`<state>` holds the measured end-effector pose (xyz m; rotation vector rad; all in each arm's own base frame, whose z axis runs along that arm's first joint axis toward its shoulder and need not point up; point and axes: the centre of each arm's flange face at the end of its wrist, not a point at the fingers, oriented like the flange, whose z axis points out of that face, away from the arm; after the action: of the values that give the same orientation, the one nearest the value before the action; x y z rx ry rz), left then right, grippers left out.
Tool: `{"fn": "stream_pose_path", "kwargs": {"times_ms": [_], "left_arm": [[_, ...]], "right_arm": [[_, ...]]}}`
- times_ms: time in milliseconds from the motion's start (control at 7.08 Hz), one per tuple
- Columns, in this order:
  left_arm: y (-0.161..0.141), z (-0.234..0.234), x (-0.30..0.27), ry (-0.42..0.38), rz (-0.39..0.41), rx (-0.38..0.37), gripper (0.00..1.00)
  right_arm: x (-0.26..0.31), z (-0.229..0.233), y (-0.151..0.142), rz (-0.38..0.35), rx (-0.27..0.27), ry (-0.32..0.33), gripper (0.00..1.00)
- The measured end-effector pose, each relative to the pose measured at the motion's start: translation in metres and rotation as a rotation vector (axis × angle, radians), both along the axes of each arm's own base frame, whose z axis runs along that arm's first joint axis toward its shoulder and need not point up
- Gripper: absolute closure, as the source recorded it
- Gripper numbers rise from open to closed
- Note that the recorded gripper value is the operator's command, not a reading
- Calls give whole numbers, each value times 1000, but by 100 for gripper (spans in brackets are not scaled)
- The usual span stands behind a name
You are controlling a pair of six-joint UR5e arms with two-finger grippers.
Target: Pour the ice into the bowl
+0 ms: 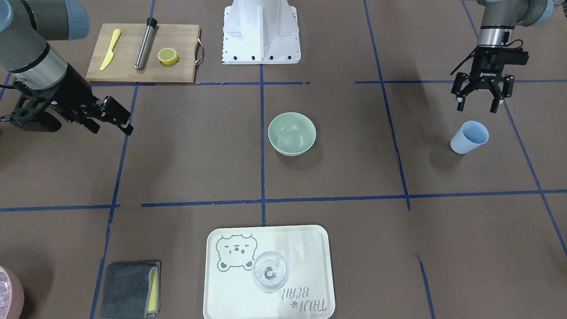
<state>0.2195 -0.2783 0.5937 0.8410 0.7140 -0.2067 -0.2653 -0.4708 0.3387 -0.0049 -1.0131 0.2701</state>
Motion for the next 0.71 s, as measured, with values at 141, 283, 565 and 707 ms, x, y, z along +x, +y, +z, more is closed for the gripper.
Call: {"fn": "stream_pose_path", "kwargs": {"times_ms": [141, 283, 565, 707], "left_arm": [[13, 7, 10, 29, -75, 5, 0], [24, 14, 20, 73, -148, 15, 0], [33, 32, 31, 104, -251, 77, 1], [32, 37, 41, 105, -288, 115, 1]], "right_arm": [[3, 0, 2, 3, 1, -1, 0], [7, 1, 4, 5, 1, -1, 0], [9, 2, 6, 7, 1, 2, 0], [8, 3, 5, 8, 0, 4, 0]]}}
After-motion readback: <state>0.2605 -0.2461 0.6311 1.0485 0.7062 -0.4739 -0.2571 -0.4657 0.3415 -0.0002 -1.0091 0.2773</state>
